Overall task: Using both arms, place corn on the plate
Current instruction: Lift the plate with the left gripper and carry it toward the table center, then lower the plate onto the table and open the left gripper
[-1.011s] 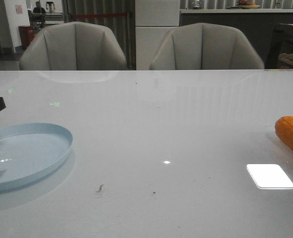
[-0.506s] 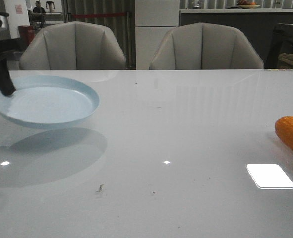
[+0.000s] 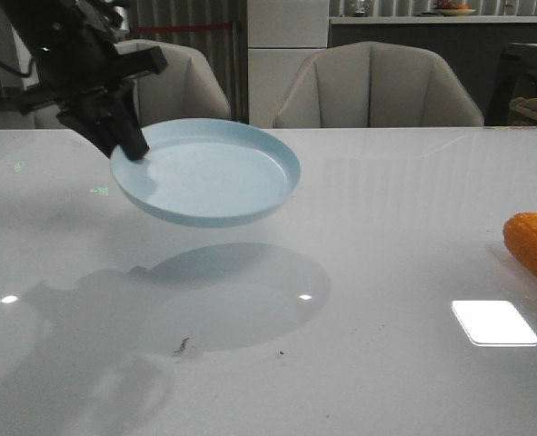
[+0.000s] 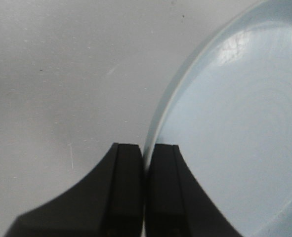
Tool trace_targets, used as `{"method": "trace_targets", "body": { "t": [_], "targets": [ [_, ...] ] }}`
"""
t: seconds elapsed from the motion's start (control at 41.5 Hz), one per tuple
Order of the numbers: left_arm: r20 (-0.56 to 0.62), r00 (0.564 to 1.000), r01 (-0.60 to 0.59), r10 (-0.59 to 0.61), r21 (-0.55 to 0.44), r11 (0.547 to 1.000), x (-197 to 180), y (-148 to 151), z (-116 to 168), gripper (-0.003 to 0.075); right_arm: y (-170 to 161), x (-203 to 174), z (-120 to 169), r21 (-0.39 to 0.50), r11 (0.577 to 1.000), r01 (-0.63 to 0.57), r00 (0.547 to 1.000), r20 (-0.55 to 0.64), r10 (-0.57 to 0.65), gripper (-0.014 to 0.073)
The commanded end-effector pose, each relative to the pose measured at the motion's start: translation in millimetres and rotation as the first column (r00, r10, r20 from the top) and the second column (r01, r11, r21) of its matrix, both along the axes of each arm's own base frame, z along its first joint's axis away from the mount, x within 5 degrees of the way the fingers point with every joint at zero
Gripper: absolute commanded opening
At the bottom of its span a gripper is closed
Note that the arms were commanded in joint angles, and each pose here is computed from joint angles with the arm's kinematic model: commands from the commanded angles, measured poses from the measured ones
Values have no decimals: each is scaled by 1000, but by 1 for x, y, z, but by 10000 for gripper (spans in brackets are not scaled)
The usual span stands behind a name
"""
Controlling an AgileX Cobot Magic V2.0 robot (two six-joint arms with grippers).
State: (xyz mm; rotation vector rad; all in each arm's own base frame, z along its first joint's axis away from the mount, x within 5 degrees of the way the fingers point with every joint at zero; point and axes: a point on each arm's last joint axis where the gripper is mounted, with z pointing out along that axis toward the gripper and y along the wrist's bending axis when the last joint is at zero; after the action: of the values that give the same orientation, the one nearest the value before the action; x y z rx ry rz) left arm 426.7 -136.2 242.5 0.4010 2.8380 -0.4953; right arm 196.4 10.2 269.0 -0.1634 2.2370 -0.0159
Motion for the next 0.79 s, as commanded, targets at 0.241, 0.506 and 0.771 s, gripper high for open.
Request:
{"method": "trace_targets", "body": {
  "t": [0.241,0.506,0.771],
  "targets": [
    [-44,997,67,-68,-26,997,-4,-43,-20,97,0,6,19,-1,1000,-3,994,107,3,540],
    [-8,997,72,-72,-17,997,-2,-50,-22,142,0,5,17,-2,1000,-3,996,87,3,540],
    [-7,997,78,-78,-3,997,-2,-48,-22,427,0,5,17,-2,1000,-3,996,86,3,540]
  ]
}}
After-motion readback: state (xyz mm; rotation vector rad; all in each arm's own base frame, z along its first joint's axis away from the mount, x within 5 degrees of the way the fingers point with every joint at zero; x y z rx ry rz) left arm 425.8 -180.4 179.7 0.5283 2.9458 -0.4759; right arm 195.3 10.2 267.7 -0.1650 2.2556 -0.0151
